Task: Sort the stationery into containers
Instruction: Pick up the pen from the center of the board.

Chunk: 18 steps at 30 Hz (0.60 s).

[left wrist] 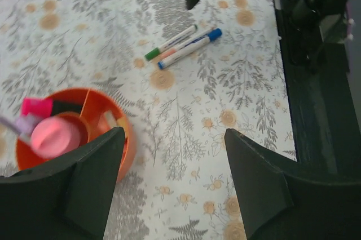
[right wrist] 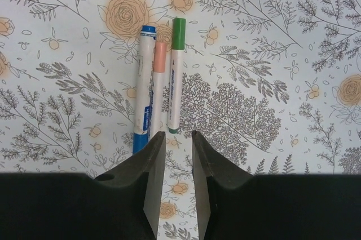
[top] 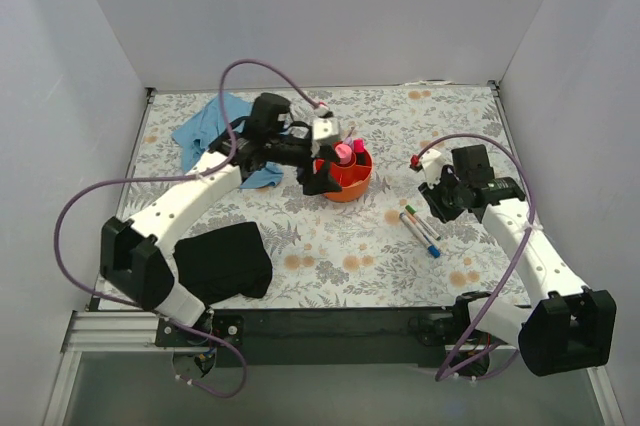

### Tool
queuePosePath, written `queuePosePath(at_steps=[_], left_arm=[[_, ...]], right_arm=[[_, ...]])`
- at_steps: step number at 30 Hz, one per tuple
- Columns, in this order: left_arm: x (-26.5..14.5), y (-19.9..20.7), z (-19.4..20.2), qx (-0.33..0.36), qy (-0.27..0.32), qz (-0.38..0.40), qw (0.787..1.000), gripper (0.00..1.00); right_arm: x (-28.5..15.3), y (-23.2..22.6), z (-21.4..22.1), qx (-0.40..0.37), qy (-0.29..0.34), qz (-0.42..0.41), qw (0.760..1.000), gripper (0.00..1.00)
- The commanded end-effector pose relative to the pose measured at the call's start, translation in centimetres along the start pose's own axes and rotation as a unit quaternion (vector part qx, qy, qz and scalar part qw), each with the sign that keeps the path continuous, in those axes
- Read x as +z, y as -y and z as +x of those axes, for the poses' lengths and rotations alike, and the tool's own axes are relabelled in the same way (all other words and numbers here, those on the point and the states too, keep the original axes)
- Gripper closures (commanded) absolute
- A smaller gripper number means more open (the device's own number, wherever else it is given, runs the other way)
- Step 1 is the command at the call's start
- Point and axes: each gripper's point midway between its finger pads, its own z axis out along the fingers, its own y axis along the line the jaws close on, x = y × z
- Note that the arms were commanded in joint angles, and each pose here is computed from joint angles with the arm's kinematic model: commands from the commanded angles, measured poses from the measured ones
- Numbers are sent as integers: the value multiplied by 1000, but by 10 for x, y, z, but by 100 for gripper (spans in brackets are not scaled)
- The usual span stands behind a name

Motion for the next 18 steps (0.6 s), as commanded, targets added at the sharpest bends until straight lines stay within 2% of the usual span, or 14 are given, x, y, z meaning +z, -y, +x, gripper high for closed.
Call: queuePosePath(at_steps=[1,5,9,11,12,13,18], left_arm=[[35,50,10,100,-46,130,985,29],[86,65,18,190,-48,164,967,29],[133,76,39,205,-46,207,956,28],[148,81,37,219,-22,216,951,27],[153,82,37,225,-13,220,949,27],[165,81,38,235,0,224,946,28],[204,82,43,238,31,237,941,36]], right_arm=[[-15,0,2,30,-2,-1,1000,69],[-51,40,-11,97,63,79,990,64],[-91,72,-24,161,115,141,970,54],[-114,87,-26,190,137,171,957,49],[-120,90,-26,200,142,178,953,43],[-126,96,-23,213,147,188,947,41],[-131,95,-17,254,146,180,939,40]])
